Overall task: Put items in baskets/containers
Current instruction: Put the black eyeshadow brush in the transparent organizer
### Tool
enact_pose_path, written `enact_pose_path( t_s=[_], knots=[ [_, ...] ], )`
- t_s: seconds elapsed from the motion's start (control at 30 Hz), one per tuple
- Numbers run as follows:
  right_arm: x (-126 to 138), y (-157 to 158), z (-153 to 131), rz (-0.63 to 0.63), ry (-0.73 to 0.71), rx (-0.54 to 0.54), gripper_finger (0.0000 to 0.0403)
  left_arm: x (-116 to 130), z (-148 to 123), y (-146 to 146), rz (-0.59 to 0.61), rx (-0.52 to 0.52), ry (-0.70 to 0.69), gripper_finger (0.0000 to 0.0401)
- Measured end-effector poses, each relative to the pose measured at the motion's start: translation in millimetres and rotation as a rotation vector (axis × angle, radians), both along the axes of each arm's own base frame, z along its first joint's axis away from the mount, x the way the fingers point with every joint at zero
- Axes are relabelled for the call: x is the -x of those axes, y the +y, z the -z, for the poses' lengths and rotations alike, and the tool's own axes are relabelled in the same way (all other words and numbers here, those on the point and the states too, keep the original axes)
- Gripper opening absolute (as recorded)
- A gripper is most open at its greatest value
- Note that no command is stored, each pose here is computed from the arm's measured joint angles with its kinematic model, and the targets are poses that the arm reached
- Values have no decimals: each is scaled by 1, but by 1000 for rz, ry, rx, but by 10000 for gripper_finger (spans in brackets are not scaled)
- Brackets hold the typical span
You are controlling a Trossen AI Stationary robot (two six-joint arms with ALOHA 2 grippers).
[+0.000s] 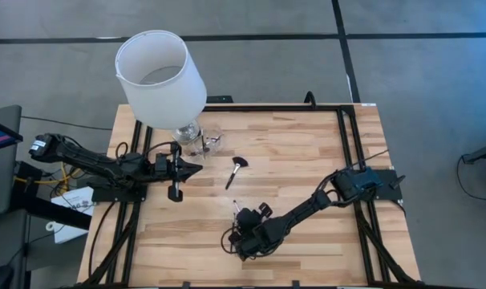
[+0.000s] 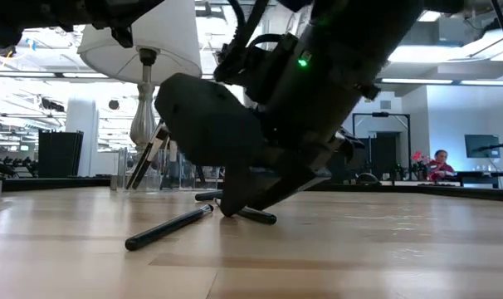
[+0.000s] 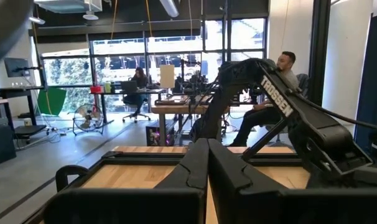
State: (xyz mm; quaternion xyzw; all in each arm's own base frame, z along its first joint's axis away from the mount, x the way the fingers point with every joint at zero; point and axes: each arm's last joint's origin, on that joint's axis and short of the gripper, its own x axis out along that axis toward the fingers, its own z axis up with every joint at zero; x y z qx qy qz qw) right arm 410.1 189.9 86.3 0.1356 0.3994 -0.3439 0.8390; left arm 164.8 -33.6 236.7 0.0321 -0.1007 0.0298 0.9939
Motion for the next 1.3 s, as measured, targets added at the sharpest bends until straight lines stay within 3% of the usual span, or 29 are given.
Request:
enact_pose_path(
  t_s=[0.3, 0.47, 0.6, 0.7, 0.77, 0.83, 0.93, 1.1, 1.3],
  knots=[
    [-1, 1, 12, -10, -2, 66, 16, 0, 0, 0, 0, 0, 2, 6],
    [-4, -6, 12, -41, 30, 108, 22, 0, 0, 0, 0, -1, 3, 6],
    [-5, -15, -7, -117, 80, 122, 9, -1, 2, 0, 14, 29, 24, 6],
    [-3, -25, -22, -160, 127, 172, 9, -5, 9, -5, 158, 63, 76, 6],
    [-7, -32, -34, -166, 102, 186, 13, -10, 17, -11, 315, 85, 137, 6],
    [-12, -40, -48, -160, 68, 190, 15, -15, 26, -17, 399, 125, 194, 12],
    [-17, -49, -46, -191, 97, 190, 9, -24, 44, -23, 368, 134, 302, 37],
    [-26, -54, -48, -241, 65, 116, 9, -36, 78, -27, 218, 105, 469, 100],
    [-32, -47, -50, -338, 24, 24, 17, -41, 96, -27, 134, -11, 540, 148]
  ],
)
